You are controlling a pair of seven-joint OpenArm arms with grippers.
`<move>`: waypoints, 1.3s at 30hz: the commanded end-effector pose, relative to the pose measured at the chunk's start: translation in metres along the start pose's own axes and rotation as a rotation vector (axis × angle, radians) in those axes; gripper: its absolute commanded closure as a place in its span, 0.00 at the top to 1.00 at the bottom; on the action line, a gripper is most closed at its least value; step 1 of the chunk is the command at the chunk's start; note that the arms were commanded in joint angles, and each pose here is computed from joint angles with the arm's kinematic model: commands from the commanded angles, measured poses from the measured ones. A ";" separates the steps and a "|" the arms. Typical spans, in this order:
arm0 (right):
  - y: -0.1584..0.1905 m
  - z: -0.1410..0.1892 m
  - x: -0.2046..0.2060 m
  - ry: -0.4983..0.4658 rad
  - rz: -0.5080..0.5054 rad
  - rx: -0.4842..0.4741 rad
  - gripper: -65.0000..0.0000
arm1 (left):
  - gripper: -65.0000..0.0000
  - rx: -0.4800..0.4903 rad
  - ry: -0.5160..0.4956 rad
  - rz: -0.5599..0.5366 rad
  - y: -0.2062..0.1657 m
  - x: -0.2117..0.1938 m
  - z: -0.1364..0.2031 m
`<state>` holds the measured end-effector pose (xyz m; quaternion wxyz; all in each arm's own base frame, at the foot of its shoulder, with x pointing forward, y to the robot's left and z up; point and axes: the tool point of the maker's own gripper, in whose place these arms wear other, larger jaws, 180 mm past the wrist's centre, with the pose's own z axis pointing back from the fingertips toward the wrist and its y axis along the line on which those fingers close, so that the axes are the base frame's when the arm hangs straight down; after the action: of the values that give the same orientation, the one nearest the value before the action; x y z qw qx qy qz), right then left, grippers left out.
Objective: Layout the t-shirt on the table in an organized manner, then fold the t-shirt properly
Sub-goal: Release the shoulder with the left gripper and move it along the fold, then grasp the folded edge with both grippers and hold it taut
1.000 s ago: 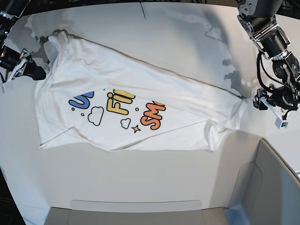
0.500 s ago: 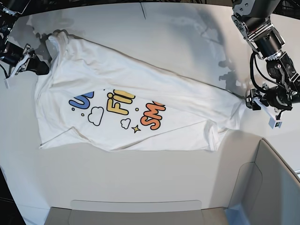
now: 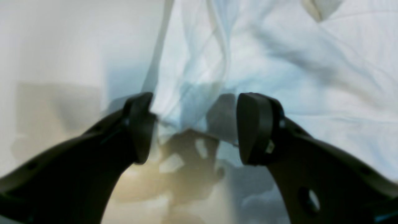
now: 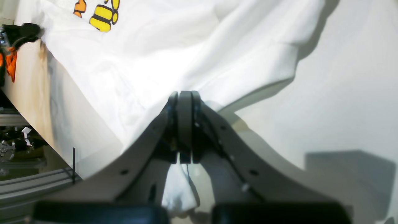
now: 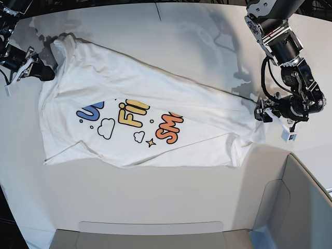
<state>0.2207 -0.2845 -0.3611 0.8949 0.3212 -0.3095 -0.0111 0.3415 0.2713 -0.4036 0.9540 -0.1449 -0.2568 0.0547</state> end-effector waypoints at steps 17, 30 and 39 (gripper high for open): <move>0.046 -0.020 -0.003 0.104 0.186 0.089 0.00 | 0.18 -0.035 0.168 0.111 0.022 -0.026 -0.018; 0.054 -0.013 -0.016 0.092 0.186 0.080 0.09 | 0.11 0.002 0.245 0.132 0.040 -0.070 -0.015; 0.066 0.007 -0.032 0.047 0.188 0.036 0.21 | 0.11 0.002 0.246 0.131 0.040 -0.070 -0.015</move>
<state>0.1746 -0.2247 -0.3453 0.8982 0.3112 -0.3007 0.0769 0.3211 0.2842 -0.4419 0.9498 -0.2035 -0.2105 0.1101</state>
